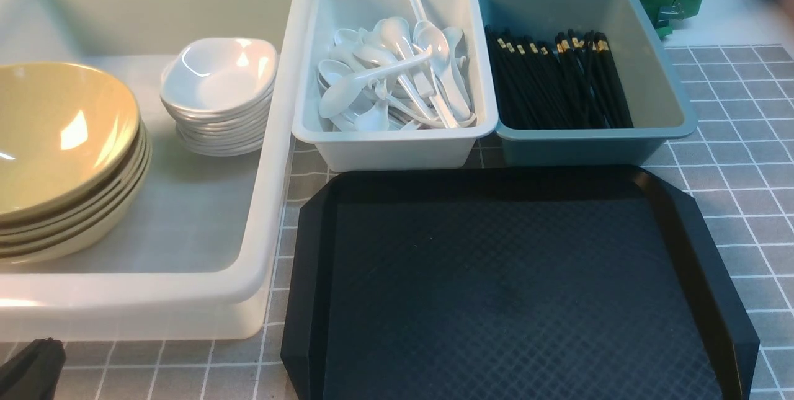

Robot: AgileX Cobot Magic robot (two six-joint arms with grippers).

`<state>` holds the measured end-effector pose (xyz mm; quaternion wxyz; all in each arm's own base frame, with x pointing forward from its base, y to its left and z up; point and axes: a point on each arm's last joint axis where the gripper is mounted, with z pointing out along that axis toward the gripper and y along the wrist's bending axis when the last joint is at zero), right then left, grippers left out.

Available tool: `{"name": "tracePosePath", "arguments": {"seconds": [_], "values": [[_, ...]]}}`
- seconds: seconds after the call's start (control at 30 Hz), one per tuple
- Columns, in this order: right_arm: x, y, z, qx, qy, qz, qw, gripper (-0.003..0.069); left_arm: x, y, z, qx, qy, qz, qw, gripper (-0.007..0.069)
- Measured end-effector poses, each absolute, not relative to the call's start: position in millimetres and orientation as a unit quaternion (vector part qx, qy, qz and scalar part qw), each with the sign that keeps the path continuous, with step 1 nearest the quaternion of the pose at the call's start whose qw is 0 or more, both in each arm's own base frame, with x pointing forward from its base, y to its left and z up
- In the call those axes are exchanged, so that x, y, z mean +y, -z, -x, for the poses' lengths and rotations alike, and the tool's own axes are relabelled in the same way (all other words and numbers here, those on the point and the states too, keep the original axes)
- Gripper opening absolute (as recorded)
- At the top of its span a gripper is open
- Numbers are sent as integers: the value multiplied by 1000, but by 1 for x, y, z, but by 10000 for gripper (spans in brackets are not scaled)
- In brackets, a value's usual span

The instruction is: On grey table put chopsticks spoon bowls plates into blue grey white boxes.

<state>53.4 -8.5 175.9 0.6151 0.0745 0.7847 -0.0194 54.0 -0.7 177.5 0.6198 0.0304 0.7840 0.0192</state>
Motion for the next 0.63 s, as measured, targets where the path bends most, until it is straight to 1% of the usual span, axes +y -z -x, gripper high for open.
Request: {"name": "tracePosePath", "arguments": {"seconds": [0.63], "values": [[-9,-176,-53,785,20,-74,615,153,-1,-178,-54,784,-19,-30,620,-11]]}}
